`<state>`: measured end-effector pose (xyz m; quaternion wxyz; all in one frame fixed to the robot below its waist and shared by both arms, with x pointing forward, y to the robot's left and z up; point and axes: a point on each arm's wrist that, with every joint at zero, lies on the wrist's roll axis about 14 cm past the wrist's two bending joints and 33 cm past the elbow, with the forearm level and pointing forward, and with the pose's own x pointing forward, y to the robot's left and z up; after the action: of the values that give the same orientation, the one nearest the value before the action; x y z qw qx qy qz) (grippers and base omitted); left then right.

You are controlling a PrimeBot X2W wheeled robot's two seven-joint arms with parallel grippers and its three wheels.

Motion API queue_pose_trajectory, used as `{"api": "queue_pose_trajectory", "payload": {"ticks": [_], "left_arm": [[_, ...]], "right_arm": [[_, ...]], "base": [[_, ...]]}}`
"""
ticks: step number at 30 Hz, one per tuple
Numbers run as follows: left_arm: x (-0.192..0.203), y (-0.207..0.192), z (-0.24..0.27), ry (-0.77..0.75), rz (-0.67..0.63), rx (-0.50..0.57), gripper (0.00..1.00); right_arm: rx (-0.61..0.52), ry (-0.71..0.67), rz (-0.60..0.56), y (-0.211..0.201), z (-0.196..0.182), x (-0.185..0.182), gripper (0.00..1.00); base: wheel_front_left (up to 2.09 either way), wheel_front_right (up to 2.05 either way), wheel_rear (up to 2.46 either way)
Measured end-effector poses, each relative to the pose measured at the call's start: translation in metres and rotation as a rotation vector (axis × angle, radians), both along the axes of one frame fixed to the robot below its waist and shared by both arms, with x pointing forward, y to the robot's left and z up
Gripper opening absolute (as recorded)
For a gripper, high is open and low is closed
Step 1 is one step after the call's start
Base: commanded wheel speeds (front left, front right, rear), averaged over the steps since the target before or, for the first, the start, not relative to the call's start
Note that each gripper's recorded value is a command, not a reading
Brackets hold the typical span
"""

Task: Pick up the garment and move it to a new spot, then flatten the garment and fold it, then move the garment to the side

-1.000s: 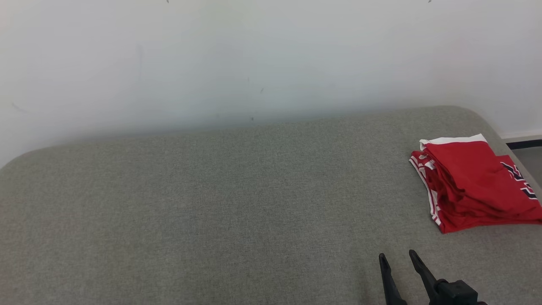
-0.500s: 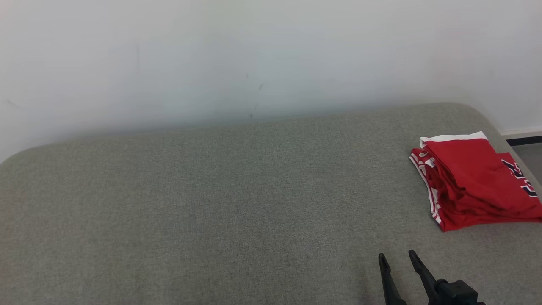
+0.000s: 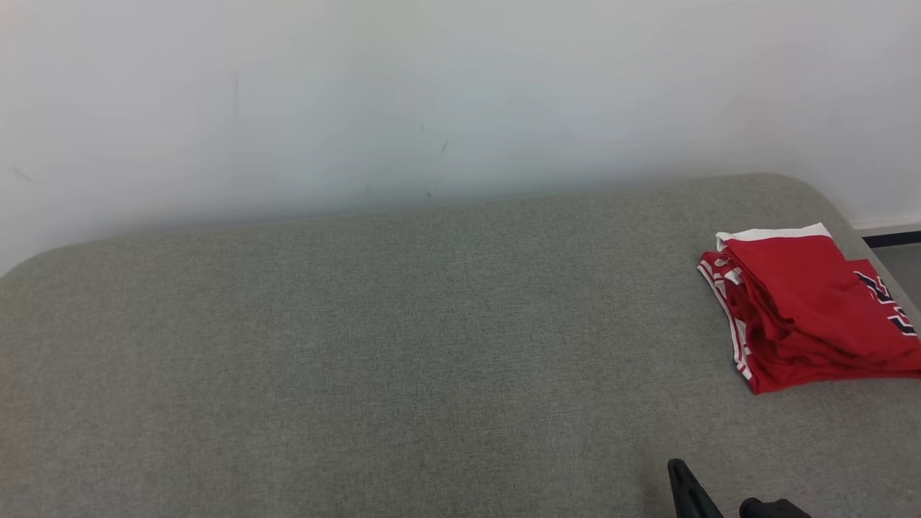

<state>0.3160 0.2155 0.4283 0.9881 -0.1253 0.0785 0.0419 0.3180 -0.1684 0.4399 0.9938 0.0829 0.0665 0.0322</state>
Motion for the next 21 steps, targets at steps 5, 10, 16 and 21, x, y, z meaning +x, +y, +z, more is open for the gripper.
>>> {"api": "queue_pose_trajectory", "payload": {"ticks": [5, 10, 16, 21], "left_arm": [[0.003, 0.002, 0.000, 0.006, 0.028, -0.080, 0.00], [0.007, 0.001, 0.002, -0.001, 0.052, -0.167, 0.00], [0.013, 0.001, 0.007, -0.014, 0.073, -0.260, 0.00], [0.018, 0.000, 0.010, -0.023, 0.086, -0.333, 0.00]], "right_arm": [[0.090, 0.009, -0.037, -0.005, 0.001, 0.002, 0.00], [0.181, 0.008, -0.071, -0.009, 0.005, 0.007, 0.00], [0.281, 0.010, -0.105, -0.014, 0.008, 0.011, 0.00], [0.359, 0.009, -0.129, -0.018, 0.011, 0.015, 0.00]], "base": [[0.00, 0.00, 0.00], [0.00, 0.00, 0.00], [0.00, 0.00, 0.00], [0.00, 0.00, 0.00]]}}
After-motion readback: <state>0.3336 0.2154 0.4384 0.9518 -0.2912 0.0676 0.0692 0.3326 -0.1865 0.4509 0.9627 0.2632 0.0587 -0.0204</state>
